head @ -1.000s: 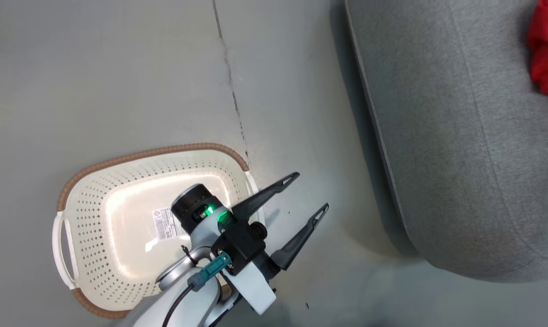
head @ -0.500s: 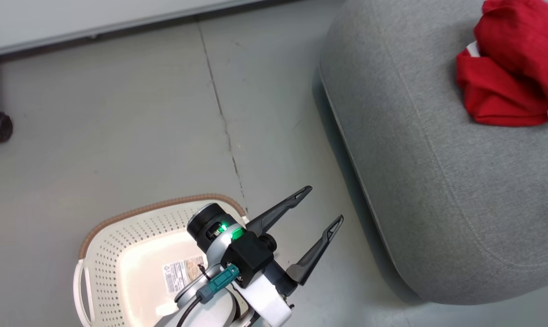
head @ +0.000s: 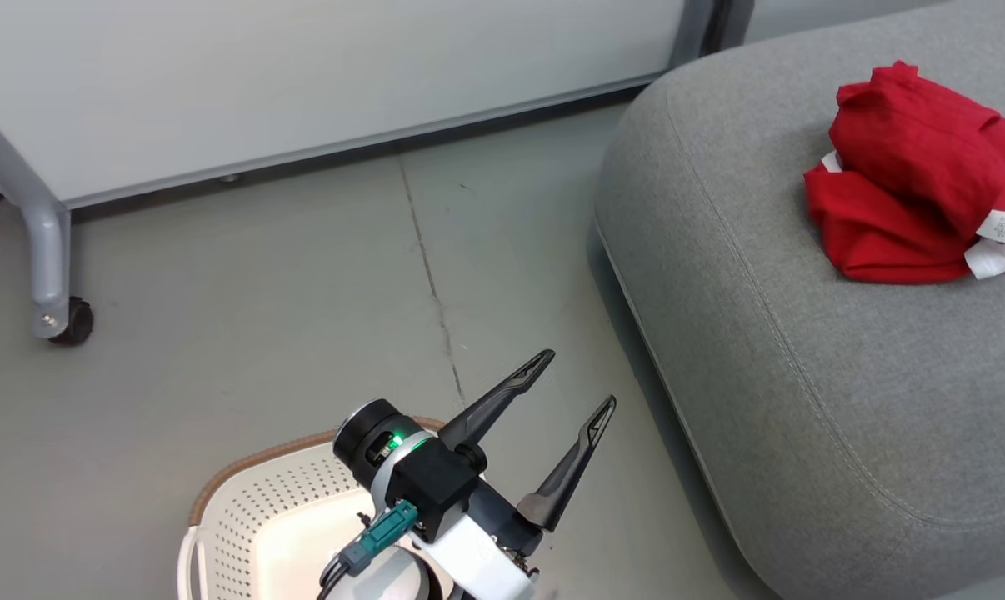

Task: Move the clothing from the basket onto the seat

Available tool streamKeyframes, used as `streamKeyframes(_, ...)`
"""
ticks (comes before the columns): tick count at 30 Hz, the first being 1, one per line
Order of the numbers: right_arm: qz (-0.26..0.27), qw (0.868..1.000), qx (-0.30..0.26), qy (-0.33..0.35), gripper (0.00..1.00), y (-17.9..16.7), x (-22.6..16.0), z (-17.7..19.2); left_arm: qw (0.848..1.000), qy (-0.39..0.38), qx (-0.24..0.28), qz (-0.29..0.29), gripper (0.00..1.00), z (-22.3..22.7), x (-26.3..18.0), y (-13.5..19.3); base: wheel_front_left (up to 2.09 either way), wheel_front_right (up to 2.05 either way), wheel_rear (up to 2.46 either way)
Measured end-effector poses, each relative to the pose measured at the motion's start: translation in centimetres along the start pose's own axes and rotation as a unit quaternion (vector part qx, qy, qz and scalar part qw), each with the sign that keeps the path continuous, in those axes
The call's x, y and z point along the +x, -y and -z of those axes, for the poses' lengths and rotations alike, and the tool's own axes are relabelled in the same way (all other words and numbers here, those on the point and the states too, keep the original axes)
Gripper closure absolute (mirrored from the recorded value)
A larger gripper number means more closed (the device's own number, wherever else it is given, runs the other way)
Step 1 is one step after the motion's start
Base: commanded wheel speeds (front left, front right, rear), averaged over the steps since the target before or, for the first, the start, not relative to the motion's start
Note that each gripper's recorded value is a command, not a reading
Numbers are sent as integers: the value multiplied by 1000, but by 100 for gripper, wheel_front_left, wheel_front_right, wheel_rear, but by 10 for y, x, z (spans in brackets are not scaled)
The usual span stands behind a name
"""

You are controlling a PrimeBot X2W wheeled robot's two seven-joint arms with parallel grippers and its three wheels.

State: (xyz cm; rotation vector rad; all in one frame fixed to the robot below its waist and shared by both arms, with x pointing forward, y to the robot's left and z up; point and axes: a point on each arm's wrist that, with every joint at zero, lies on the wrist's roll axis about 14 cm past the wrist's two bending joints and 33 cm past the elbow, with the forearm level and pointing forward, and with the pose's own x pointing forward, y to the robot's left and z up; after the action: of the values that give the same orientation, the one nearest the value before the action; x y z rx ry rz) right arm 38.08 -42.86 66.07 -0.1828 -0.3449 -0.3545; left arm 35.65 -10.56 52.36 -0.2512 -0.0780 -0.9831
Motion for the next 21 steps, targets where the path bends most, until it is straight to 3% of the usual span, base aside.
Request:
streamKeyframes(11,-120,988,64,68,0,-102,-36,-34,993,46,26,-102,0,-41,-34,-37,0,0,0)
streamKeyframes(21,-215,966,140,15,0,-202,-75,-2,962,56,51,-264,0,-55,-100,-101,0,0,0)
